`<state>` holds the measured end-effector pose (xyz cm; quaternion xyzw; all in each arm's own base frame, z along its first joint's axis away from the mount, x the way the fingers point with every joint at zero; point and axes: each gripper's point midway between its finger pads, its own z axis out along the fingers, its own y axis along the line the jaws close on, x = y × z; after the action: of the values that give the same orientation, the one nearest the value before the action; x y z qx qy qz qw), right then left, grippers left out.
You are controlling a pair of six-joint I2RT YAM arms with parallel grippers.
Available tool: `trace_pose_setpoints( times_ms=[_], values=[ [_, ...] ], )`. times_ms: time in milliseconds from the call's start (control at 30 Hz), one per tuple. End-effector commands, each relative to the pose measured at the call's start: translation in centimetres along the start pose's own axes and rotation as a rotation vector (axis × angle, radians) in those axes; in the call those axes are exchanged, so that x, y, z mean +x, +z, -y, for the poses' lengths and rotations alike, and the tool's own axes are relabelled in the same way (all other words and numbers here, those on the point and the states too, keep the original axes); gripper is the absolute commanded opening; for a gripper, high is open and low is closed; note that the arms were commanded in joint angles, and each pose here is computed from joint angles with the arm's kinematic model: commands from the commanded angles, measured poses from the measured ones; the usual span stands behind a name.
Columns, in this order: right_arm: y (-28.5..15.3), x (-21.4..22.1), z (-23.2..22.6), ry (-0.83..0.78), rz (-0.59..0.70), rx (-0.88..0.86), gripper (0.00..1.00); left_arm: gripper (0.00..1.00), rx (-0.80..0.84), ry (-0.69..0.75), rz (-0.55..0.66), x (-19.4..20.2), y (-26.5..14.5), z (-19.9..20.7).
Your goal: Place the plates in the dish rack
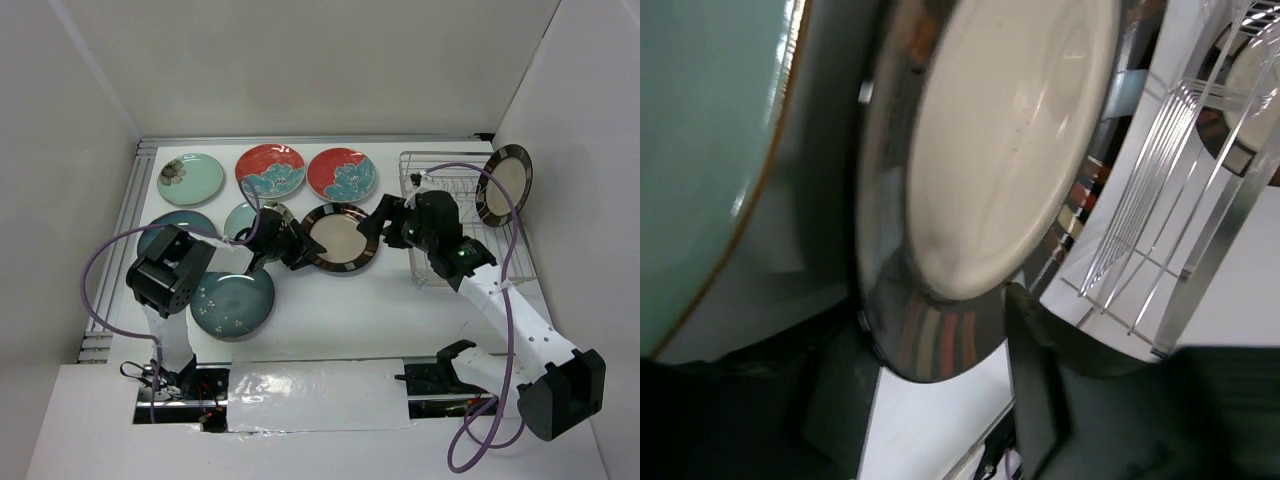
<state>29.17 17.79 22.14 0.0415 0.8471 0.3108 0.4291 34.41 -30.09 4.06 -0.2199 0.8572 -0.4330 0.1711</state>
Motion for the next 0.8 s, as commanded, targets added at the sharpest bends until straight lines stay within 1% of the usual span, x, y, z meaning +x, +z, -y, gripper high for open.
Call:
trace_pose_setpoints(
  times_ms=[0,67,100,200,233,267,300,333,367,467,533,567,667,700,767],
  values=[
    [-0.8,-0.1,0.2,-0.01,0.02,-0.002,0.79,0.59,-0.023,-0.019,0.02,-0.3,1.3,-1.3],
    [-0.8,-0.3,0.5,-0.006,0.025,0.004,0.79,0.48,-0.029,-0.031,0.028,-0.6,1.7,-1.4],
    [-0.7,-0.1,1.0,0.0,0.021,0.016,0.79,0.37,-0.032,-0.042,0.036,-0.7,1.7,-1.4],
    [-0.8,0.1,1.2,-0.007,0.014,0.021,0.79,0.23,-0.034,-0.042,0.036,-0.5,1.1,-1.4],
    [-0.8,0.1,1.2,-0.008,0.014,0.021,0.79,0.11,-0.024,-0.039,0.04,-0.6,0.9,-1.0],
    [-0.6,0.2,1.4,-0.002,0.006,0.025,0.79,0.04,-0.034,-0.042,0.036,-0.2,0.5,-1.5],
    [-0.6,0.2,1.4,-0.002,0.006,0.025,0.8,0.0,-0.029,-0.031,0.038,-0.2,0.2,-1.3],
    [-0.4,0.1,1.5,-0.002,0.006,0.025,0.79,0.0,-0.006,-0.014,0.047,-0.4,-0.5,-0.2],
    [-0.2,0.4,1.5,-0.011,-0.007,0.021,0.79,0.0,-0.01,-0.015,0.045,-0.2,-0.9,-0.2],
    [0.1,-0.1,1.1,-0.033,-0.009,0.011,0.8,0.0,0.032,0.052,0.063,-0.4,-2.7,1.8],
    [0.2,-0.4,1.0,-0.046,-0.007,0.01,0.8,0.0,0.045,0.088,0.081,-1.1,-4.1,2.3],
    [0.4,-0.6,1.0,-0.054,-0.009,0.011,0.81,0.0,0.1,0.127,0.092,-1.2,-5.5,4.4],
    [0.5,-0.8,1.1,-0.059,-0.012,0.01,0.81,0.0,0.178,0.21,0.117,-2.1,-7.9,6.0],
    [0.8,-1.2,0.9,-0.061,-0.004,0.005,0.81,0.0,0.217,0.232,0.133,-2.5,-9.4,7.0],
    [1.0,-1.4,1.2,-0.057,0.001,0.011,0.81,0.0,0.26,0.254,0.156,-3.0,-11.0,7.9]
  ],
)
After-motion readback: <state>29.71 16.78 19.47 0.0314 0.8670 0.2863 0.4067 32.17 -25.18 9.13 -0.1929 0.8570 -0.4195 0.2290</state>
